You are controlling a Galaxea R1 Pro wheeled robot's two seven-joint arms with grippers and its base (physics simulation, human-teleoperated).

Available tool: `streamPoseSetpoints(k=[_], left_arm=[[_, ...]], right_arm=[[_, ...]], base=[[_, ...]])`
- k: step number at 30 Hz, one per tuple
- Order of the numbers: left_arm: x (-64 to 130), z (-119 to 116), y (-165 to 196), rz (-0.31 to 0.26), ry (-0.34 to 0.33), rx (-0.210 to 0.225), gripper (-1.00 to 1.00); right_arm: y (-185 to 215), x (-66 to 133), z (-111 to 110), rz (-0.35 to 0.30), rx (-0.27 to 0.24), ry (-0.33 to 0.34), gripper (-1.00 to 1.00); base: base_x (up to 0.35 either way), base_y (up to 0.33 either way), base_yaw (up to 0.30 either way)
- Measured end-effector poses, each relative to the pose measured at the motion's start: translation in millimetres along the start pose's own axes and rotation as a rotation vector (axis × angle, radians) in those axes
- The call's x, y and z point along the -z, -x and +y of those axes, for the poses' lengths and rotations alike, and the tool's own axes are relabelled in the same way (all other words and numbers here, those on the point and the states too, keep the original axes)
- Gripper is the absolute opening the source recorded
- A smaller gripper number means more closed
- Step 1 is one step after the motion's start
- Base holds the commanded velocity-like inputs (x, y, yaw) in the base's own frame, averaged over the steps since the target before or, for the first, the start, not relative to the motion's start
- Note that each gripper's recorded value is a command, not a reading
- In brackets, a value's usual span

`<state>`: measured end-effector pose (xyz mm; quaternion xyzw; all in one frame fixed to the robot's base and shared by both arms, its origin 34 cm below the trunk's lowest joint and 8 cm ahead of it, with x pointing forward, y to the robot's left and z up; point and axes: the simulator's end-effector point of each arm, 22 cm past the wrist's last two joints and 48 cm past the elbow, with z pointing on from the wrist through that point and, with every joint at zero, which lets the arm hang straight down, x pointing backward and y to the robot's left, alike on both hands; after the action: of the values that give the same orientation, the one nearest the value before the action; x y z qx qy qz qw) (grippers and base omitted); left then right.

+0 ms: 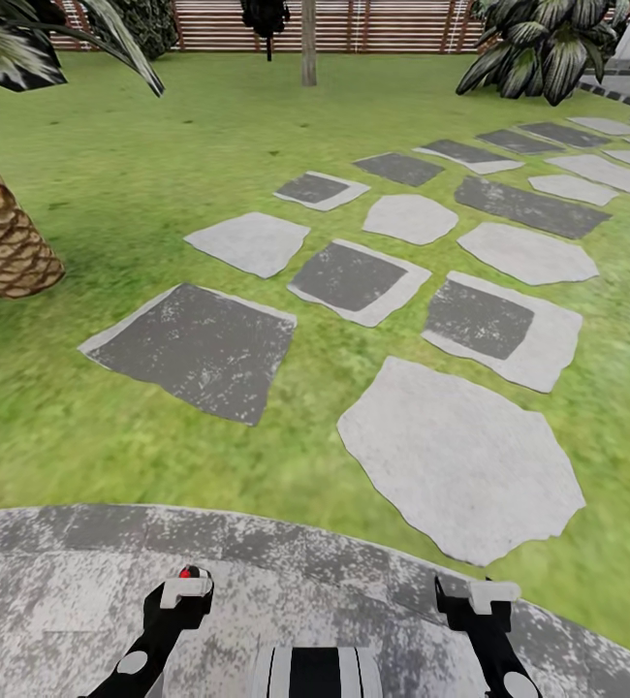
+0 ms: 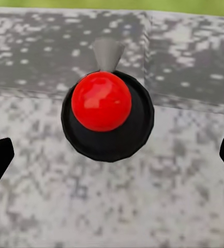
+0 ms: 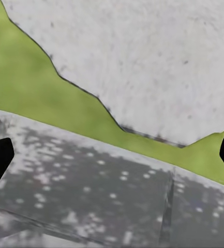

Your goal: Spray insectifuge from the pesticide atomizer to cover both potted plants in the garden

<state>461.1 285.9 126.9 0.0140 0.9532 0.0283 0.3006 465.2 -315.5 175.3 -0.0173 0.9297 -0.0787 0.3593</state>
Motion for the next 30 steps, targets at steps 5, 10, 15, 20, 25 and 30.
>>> streamPoseSetpoints(k=[5, 10, 15, 20, 25, 30], left_arm=[[-1.4, -0.4, -7.0, 0.012, -0.001, -0.001, 1.00], [-2.2, -0.8, -10.7, 0.018, -0.002, -0.002, 1.00], [-2.3, -0.9, -11.8, 0.020, -0.002, -0.002, 1.00], [-2.3, -1.0, -11.9, 0.020, -0.002, -0.002, 1.00], [-2.3, -1.0, -11.9, 0.020, -0.002, -0.002, 1.00], [-2.3, -1.0, -11.9, 0.020, -0.002, -0.002, 1.00]], right_arm=[[-6.8, -1.0, 0.5, 0.013, 0.002, 0.001, 1.00], [-10.7, -1.4, 1.0, 0.020, 0.003, 0.002, 1.00], [-11.8, -1.5, 1.2, 0.023, 0.003, 0.002, 1.00], [-11.8, -1.5, 1.2, 0.023, 0.003, 0.002, 1.00], [-11.7, -1.5, 1.3, 0.023, 0.003, 0.002, 1.00], [-11.4, -1.5, 1.3, 0.022, 0.003, 0.002, 1.00]], base=[[0.000, 0.000, 0.000], [0.000, 0.000, 0.000], [0.000, 0.000, 0.000], [0.040, 0.000, 0.000], [0.006, 0.000, 0.000], [0.034, 0.012, 0.000]])
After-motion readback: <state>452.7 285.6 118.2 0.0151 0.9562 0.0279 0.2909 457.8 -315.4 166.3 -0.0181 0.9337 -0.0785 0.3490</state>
